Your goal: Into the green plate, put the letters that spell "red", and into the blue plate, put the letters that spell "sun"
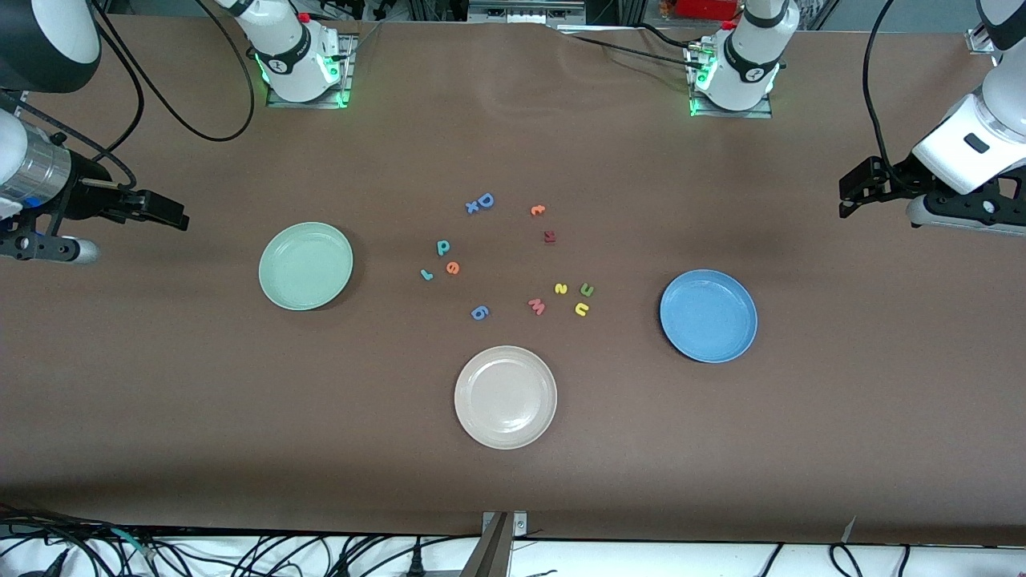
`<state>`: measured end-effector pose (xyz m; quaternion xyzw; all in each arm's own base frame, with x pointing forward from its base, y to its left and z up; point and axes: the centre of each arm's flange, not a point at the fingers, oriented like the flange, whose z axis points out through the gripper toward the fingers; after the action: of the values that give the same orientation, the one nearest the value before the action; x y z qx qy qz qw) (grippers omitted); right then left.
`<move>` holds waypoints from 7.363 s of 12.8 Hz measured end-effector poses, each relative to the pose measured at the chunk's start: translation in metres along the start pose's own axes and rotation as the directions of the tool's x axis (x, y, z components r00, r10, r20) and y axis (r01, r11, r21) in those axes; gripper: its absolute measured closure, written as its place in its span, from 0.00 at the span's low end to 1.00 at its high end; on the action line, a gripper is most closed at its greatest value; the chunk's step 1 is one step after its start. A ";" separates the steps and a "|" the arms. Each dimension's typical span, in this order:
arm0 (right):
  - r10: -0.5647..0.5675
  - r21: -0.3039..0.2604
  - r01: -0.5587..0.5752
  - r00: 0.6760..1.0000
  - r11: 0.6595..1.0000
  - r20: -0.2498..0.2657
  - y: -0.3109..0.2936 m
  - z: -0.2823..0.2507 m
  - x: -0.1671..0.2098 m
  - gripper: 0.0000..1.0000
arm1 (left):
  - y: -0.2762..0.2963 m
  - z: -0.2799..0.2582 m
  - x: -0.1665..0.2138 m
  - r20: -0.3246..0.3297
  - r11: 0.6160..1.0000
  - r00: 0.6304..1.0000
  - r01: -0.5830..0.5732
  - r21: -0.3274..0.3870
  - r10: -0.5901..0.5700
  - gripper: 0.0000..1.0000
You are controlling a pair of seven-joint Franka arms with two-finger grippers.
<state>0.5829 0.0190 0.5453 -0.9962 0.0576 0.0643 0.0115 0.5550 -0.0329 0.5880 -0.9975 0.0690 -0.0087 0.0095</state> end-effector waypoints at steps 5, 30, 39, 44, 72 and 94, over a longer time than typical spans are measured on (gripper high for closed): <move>0.002 0.000 -0.002 1.000 1.000 0.000 0.000 0.000 0.000 0.00 | 0.000 0.000 0.000 0.001 1.000 1.000 0.000 0.000 0.000 0.00; 0.004 -0.002 -0.004 1.000 1.000 0.002 0.001 0.000 0.000 0.00 | 0.000 0.000 0.000 0.001 1.000 1.000 0.000 0.000 0.000 0.00; 0.013 -0.005 -0.013 1.000 1.000 -0.016 0.005 -0.007 0.001 0.00 | 0.000 0.001 0.000 0.001 1.000 1.000 0.000 0.000 0.000 0.00; 0.011 0.000 -0.012 0.998 1.000 -0.054 0.005 -0.029 -0.006 0.00 | 0.000 0.001 0.000 0.001 1.000 1.000 0.000 0.000 0.000 0.00; 0.036 -0.024 -0.036 0.999 0.999 -0.002 0.036 -0.010 0.004 0.00 | 0.000 0.001 0.000 0.000 1.000 1.000 -0.001 0.000 0.001 0.00; 0.031 -0.008 -0.032 0.999 0.999 -0.019 -0.190 0.138 -0.003 0.00 | 0.000 0.001 0.001 -0.006 1.000 1.000 -0.001 0.000 0.001 0.00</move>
<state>0.5848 0.2120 0.4115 -0.9958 0.0731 0.0552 0.0056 0.5558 -0.0333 0.5873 -0.9975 0.0694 -0.0117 0.0096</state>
